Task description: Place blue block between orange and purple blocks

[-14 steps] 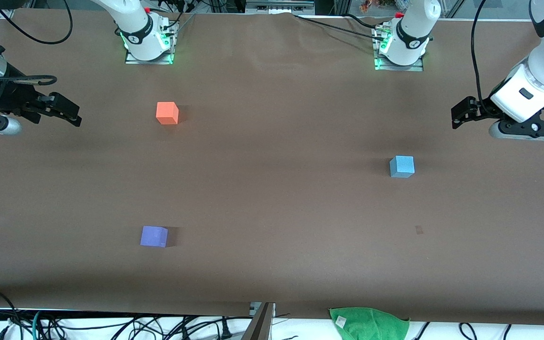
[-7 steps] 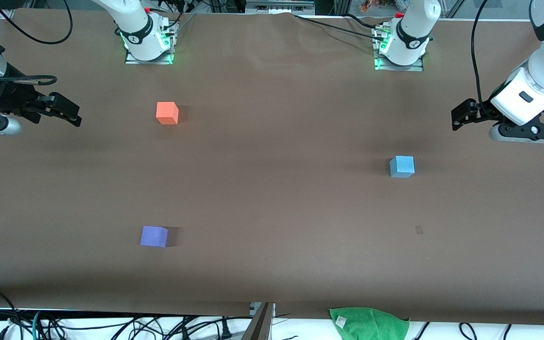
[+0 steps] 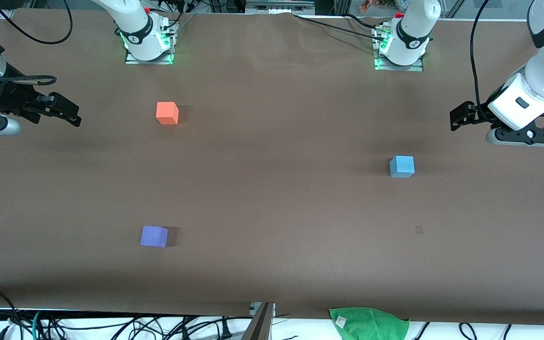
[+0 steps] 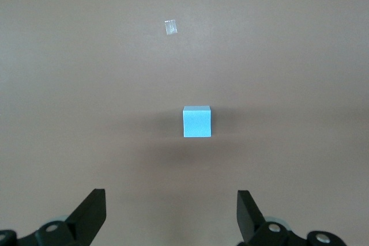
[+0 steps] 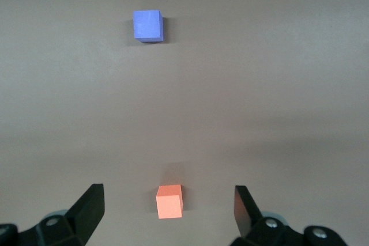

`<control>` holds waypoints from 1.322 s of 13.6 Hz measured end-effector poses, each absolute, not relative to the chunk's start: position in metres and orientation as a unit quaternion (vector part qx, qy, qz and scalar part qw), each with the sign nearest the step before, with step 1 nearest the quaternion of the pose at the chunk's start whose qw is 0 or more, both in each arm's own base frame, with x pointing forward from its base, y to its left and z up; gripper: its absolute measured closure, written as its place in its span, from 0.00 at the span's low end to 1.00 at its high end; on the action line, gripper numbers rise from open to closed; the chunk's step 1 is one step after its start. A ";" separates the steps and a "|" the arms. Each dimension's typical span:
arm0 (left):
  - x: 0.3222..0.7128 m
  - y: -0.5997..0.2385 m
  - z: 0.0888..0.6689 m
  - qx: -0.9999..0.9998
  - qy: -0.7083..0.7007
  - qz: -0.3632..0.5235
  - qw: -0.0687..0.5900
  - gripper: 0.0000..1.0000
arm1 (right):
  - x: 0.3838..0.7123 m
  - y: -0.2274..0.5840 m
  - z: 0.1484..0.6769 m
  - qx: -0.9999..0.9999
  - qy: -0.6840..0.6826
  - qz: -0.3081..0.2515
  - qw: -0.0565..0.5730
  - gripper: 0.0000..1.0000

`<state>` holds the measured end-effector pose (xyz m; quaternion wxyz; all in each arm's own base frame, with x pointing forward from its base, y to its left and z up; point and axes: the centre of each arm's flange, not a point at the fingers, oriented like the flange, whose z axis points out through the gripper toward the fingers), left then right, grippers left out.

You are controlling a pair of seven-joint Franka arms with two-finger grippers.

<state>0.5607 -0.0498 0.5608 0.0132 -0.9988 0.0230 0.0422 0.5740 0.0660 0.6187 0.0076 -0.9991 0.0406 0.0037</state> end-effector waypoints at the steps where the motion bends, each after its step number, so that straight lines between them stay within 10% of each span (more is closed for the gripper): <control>1: 0.561 -0.050 0.561 -0.999 0.023 0.042 0.013 0.00 | 0.574 0.066 0.619 -0.999 0.041 0.004 0.008 0.00; 18: 0.561 -0.049 0.533 -0.995 0.023 0.098 0.015 0.00 | 0.574 0.065 0.619 -0.999 0.041 0.004 0.008 0.00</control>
